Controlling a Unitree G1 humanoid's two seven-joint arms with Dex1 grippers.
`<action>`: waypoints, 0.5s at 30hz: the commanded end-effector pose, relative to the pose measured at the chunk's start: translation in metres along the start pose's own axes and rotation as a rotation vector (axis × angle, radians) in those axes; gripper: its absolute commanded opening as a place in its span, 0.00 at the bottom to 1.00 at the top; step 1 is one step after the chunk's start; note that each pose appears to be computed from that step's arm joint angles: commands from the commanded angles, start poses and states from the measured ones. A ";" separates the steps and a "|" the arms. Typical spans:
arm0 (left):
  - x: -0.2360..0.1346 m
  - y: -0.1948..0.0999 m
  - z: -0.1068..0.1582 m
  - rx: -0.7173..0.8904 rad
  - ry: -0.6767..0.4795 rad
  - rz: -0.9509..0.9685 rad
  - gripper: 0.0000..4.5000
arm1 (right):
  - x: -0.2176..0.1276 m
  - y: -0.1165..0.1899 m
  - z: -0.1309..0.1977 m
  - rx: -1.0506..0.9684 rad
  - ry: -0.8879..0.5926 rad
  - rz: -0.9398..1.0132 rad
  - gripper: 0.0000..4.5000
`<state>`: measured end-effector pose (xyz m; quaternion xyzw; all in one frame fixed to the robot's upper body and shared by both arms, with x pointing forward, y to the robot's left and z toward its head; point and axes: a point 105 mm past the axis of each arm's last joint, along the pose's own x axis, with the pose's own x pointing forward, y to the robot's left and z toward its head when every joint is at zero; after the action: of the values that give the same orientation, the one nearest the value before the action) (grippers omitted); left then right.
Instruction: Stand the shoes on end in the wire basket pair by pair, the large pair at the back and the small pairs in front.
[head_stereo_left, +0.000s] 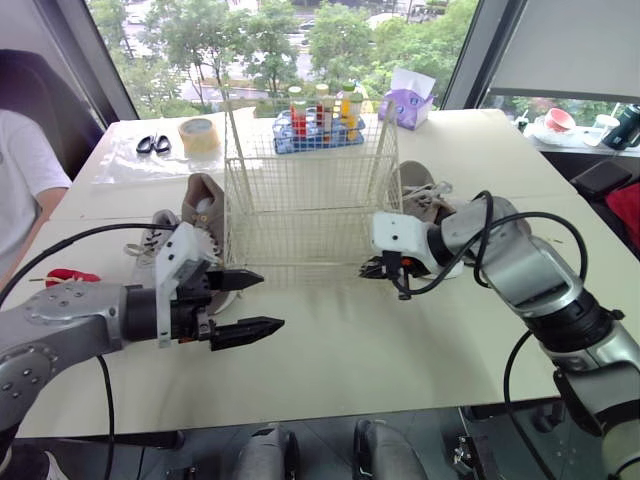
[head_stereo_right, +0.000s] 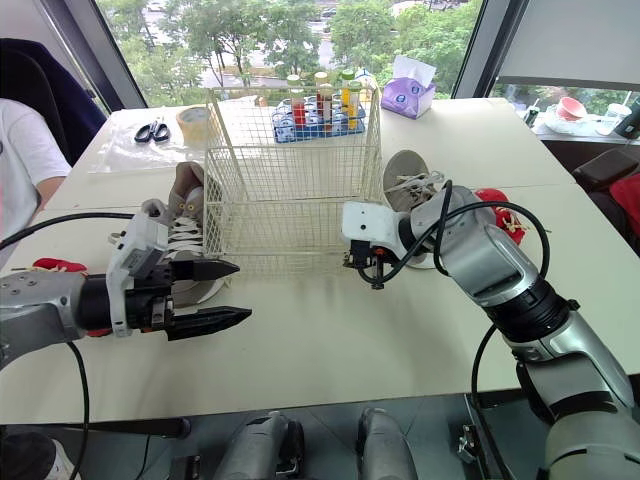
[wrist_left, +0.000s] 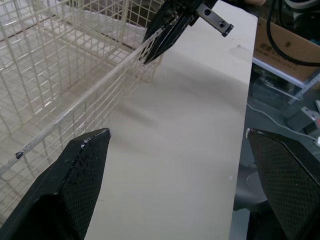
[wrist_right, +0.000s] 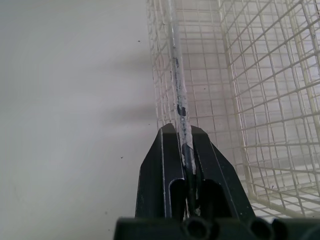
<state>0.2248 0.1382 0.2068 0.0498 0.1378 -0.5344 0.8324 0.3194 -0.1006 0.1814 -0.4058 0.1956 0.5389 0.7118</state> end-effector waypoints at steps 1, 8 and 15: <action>-0.005 0.001 0.006 0.017 -0.013 0.010 1.00 | -0.009 -0.005 -0.008 -0.019 0.031 -0.019 0.01; -0.001 -0.001 0.004 0.013 -0.015 0.001 1.00 | -0.018 -0.010 -0.016 -0.065 0.054 -0.009 0.01; -0.001 -0.001 0.004 0.014 -0.015 -0.002 1.00 | -0.018 -0.002 -0.004 -0.051 0.007 0.028 0.01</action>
<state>0.2254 0.1391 0.2047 0.0450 0.1424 -0.5315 0.8338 0.3204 -0.1157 0.1836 -0.4206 0.1974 0.5484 0.6953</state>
